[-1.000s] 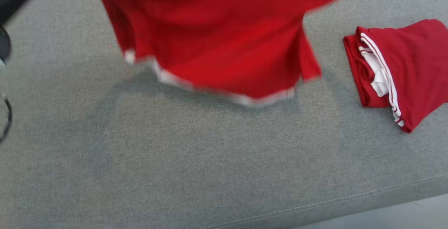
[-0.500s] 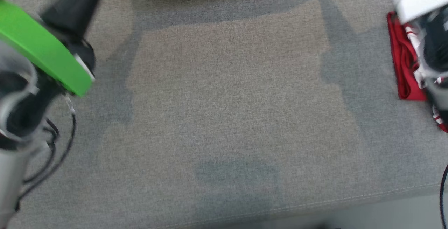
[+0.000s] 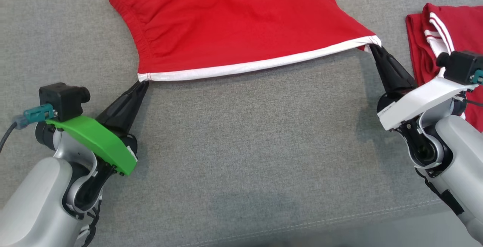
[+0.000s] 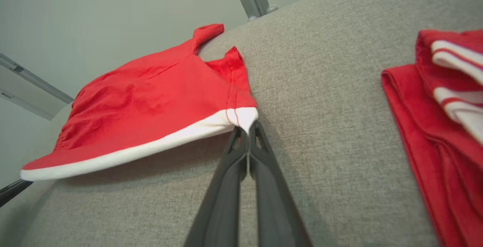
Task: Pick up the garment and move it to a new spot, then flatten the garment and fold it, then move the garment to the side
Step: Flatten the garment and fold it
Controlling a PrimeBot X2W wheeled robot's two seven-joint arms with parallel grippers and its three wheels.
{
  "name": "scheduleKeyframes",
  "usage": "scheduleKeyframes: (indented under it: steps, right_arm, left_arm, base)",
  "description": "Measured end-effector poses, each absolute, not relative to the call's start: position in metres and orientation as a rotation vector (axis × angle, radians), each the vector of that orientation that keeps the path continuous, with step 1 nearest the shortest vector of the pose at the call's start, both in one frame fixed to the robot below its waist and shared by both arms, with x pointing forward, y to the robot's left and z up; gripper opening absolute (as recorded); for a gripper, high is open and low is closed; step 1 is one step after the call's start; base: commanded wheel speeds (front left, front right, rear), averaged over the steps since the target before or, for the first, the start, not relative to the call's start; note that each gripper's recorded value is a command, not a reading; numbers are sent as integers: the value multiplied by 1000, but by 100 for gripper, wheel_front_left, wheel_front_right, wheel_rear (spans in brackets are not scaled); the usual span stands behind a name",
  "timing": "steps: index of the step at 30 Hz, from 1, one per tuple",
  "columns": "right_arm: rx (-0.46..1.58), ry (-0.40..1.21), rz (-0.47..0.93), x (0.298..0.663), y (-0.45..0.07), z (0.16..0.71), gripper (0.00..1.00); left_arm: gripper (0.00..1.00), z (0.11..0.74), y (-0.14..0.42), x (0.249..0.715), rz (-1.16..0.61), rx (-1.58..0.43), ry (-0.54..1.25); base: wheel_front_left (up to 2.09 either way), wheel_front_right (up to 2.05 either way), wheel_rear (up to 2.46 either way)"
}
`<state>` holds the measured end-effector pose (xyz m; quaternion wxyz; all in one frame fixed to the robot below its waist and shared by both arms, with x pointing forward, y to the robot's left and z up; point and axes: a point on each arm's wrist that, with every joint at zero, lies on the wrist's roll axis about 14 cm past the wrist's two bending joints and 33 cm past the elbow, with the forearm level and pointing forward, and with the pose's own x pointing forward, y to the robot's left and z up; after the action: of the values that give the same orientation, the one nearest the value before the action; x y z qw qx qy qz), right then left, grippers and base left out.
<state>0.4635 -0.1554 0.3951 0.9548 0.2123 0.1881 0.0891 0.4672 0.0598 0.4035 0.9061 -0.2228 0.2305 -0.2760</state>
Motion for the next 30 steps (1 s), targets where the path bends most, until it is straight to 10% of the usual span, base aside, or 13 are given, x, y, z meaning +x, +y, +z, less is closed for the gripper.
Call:
scheduleKeyframes:
  steps: [30]
  right_arm:
    - [465,528,129,289,-190,405,0]
  left_arm:
    - [0,407,51,278,-518,-670,606]
  base:
    - [0,0,0]
